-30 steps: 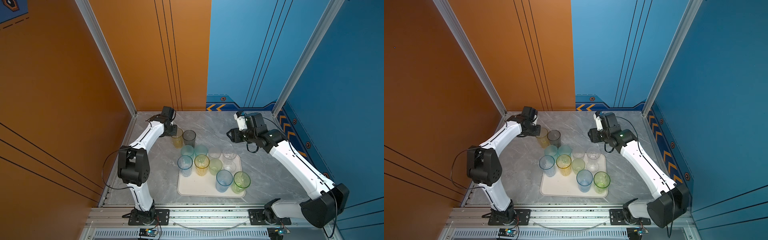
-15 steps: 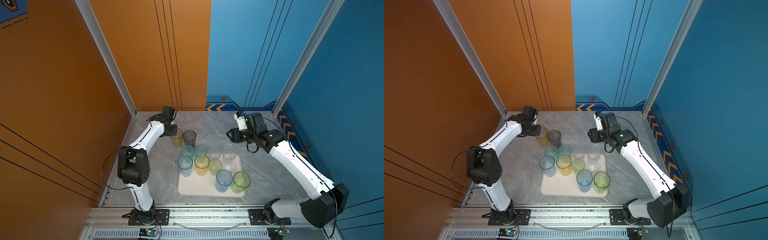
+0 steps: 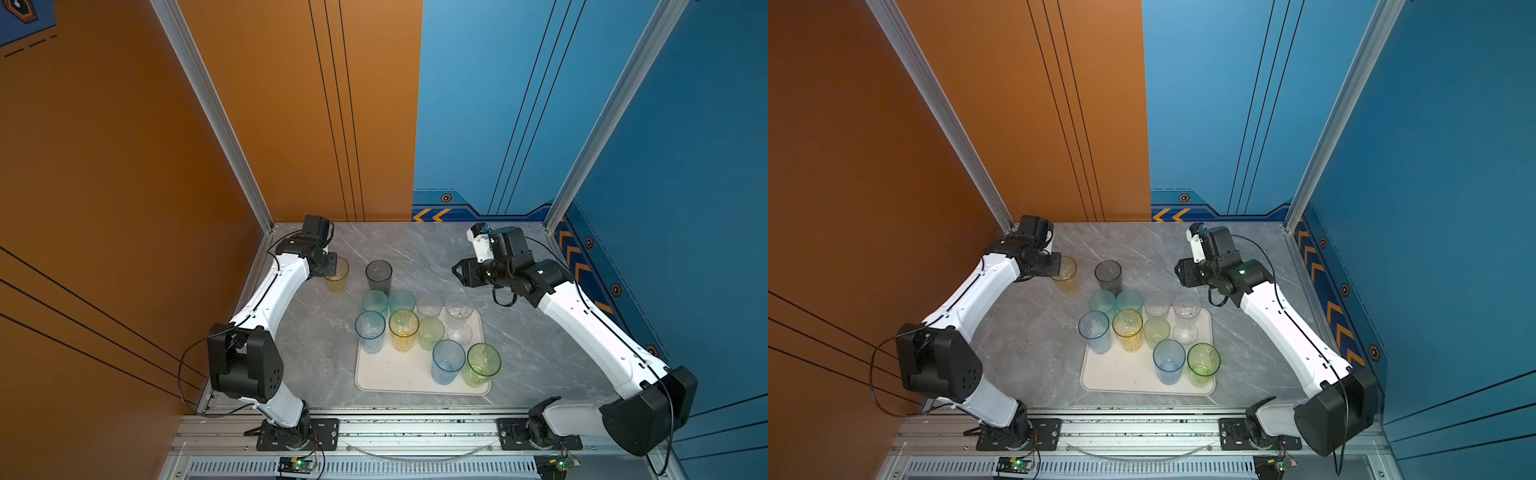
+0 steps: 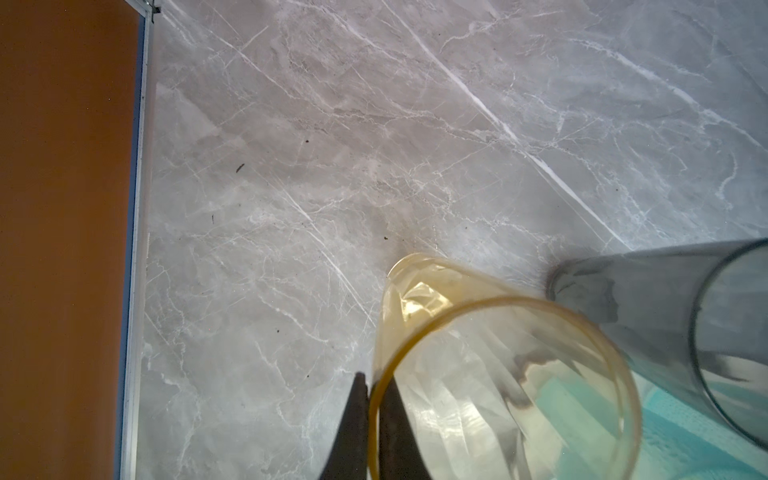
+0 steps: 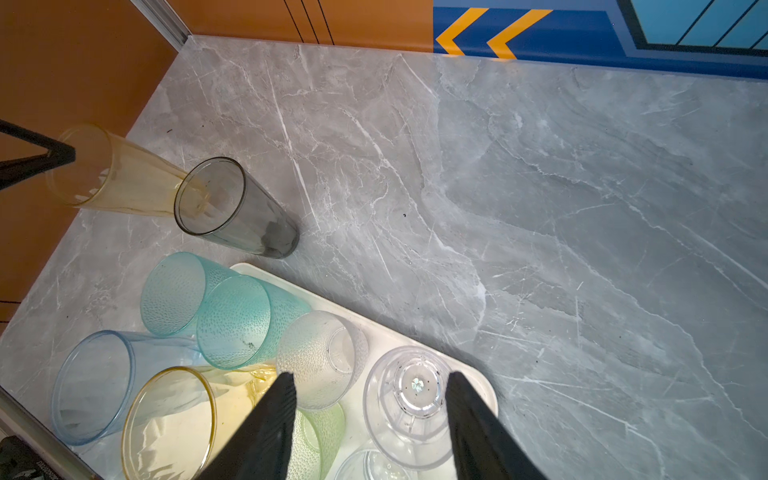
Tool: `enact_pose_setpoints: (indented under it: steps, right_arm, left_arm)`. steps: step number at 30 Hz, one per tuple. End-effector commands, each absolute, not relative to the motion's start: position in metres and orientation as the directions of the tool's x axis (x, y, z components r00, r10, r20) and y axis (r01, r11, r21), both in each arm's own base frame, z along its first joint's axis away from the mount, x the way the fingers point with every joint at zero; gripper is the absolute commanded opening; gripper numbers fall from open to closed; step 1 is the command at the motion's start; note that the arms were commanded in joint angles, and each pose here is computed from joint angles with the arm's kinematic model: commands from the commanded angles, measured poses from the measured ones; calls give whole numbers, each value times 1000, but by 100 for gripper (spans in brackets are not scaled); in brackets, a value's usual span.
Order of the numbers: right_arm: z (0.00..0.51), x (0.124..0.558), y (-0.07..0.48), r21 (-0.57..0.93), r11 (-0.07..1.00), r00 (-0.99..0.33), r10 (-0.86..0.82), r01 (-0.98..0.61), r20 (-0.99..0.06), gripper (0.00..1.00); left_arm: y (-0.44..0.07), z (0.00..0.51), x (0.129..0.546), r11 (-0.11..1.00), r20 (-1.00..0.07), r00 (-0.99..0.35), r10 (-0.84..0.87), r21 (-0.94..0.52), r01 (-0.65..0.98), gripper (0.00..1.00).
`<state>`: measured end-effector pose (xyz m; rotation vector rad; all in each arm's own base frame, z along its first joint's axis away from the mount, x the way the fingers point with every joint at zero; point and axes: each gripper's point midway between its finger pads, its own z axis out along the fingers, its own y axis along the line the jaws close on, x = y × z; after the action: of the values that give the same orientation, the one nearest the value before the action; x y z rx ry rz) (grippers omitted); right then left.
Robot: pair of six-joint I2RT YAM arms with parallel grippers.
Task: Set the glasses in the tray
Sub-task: 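Close the left gripper on the yellow glass rim and lift it, then carry the yellow glass with the left gripper over the tray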
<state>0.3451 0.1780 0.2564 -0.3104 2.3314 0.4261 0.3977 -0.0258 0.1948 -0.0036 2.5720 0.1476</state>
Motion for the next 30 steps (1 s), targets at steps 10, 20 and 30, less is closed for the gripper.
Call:
enact_pose_setpoints:
  steps: [10,20,30]
  right_arm:
    - [255,338,178,242,912,-705,-69,-331,-706,57]
    - [259,331,186,244,904,-699,-80,-351,-711,56]
    - [271,324,188,249,900,-692,-76,-357,-718,56]
  left_arm:
    - [-22,255,322,993,-686,-728,16,94,-66,0]
    - [-44,323,278,999,-808,-587,46,40,23,0]
    - [-109,362,238,943,-842,-521,144,-43,330,0]
